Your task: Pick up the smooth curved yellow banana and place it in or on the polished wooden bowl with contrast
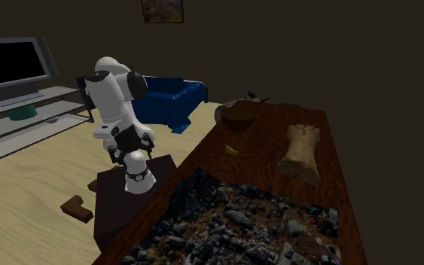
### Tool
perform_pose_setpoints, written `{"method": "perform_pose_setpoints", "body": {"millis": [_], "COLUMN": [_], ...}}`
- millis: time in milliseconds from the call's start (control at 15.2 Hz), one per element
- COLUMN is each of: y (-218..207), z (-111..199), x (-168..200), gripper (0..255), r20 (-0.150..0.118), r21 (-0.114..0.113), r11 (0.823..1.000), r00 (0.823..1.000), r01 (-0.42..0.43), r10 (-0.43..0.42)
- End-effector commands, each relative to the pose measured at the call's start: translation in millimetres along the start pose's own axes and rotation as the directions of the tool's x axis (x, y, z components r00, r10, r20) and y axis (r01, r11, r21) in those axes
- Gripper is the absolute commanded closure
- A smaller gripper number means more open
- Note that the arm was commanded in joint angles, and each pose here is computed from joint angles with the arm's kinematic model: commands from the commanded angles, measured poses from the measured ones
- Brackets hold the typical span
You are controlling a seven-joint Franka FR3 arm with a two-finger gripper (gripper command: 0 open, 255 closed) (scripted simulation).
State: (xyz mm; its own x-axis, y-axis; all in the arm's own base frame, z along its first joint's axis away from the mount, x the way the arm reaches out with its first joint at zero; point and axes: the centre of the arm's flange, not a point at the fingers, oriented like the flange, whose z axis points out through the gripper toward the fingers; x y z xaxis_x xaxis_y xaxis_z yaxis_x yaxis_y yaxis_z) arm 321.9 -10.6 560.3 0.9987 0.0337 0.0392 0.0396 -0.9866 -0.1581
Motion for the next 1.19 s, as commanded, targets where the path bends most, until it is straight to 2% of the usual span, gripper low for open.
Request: {"method": "perform_pose_setpoints", "body": {"millis": [0,528,1122], "y": [0,-102,-220], "z": [0,5,14], "x": [0,38,70], "gripper": [0,0,0], "r20": [0.0,0.009,0.022], "r21": [0.0,-0.018,-0.038], "r11": [1.0,0.996,0.982], "r00": [1.0,0.996,0.983], "r01": [0.0,0.086,0.183], "r10": [0.0,-0.086,-0.182]}}
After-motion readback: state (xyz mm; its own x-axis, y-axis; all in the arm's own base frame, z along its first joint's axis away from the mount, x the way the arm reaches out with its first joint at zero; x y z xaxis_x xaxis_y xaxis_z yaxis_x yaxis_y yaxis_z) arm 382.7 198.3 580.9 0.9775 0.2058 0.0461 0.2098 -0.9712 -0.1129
